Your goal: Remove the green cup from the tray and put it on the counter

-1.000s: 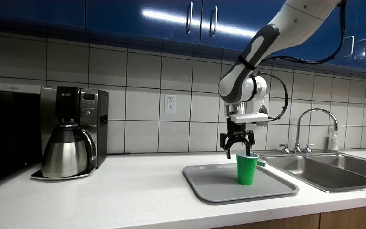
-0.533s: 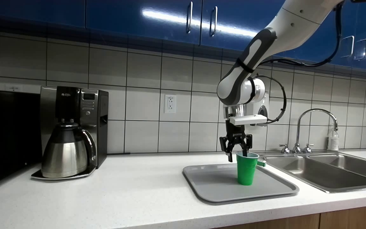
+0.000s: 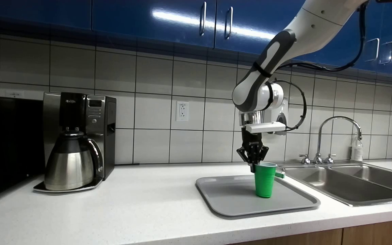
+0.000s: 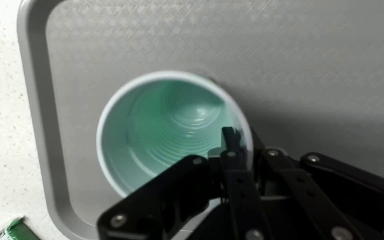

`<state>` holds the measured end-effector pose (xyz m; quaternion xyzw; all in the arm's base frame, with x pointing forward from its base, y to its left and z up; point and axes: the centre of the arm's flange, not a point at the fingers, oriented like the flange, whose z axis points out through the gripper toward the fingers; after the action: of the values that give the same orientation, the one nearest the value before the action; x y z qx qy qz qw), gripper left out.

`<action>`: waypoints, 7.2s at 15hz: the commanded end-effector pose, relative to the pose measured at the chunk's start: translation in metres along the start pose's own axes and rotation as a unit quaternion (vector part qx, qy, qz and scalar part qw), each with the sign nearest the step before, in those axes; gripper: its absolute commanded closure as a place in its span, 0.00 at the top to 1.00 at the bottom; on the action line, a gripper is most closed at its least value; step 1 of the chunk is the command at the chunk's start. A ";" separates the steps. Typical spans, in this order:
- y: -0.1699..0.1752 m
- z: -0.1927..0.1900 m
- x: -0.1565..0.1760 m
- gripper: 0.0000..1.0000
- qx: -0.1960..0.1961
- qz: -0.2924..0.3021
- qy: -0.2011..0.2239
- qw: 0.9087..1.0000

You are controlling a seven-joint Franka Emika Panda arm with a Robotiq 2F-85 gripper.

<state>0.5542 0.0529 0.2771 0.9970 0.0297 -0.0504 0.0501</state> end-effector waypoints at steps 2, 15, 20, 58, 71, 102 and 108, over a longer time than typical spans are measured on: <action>0.001 -0.013 0.000 0.00 -0.009 0.007 0.003 1.000; -0.015 -0.073 -0.013 0.01 -0.028 0.009 0.059 0.998; -0.019 -0.081 -0.002 0.01 -0.037 0.011 0.077 0.996; -0.006 -0.041 0.184 0.01 -0.037 0.024 0.124 0.991; -0.011 -0.020 0.197 0.01 -0.042 0.024 0.112 0.993; -0.022 -0.087 0.111 1.00 -0.032 0.027 0.130 0.991; -0.033 -0.095 0.067 1.00 -0.031 0.028 0.114 0.993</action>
<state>0.6692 0.0973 0.3482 0.9942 0.0196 0.0707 0.0782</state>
